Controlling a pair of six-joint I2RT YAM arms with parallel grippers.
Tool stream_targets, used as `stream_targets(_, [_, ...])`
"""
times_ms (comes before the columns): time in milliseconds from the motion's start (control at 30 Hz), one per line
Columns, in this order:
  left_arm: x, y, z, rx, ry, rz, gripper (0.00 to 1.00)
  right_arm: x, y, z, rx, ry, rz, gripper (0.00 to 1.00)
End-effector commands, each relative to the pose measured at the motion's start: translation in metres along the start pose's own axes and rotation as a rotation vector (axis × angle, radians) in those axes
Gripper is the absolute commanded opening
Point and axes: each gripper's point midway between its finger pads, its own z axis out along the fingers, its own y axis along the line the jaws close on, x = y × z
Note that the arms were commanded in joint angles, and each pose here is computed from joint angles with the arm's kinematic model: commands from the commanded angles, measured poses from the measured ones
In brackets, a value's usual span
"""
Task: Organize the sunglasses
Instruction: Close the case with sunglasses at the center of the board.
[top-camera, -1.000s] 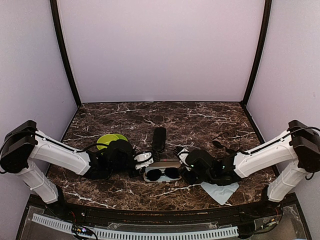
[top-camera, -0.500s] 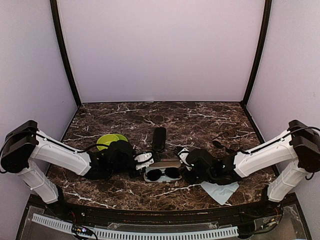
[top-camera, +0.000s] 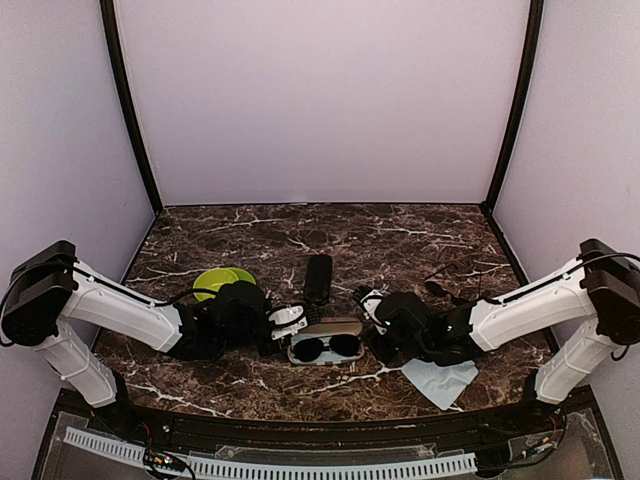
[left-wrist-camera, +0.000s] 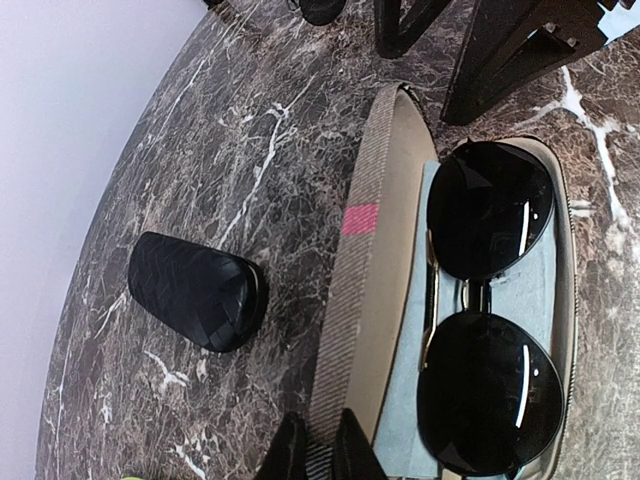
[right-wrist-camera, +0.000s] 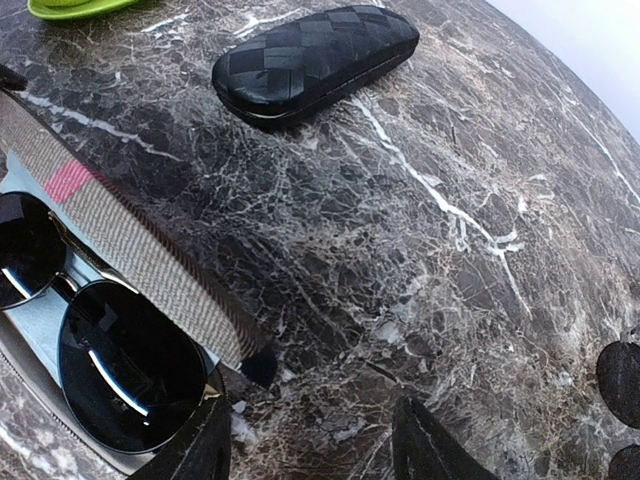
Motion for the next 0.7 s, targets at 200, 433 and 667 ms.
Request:
stream_targets(200, [-0.013,0.006,-0.001,-0.03,-0.05,-0.016,0.11,0.001,0.001,0.01,0.002,0.009,0.003,0.55])
stream_targets(433, [-0.014,0.006,-0.001,-0.032,-0.053,-0.019,0.11,-0.005,0.005,0.01,-0.021,-0.002,0.005,0.55])
stream_targets(667, [-0.013,0.006,0.0,-0.032,-0.053,-0.022,0.11,-0.006,0.009,0.01,-0.042,-0.005,0.005,0.55])
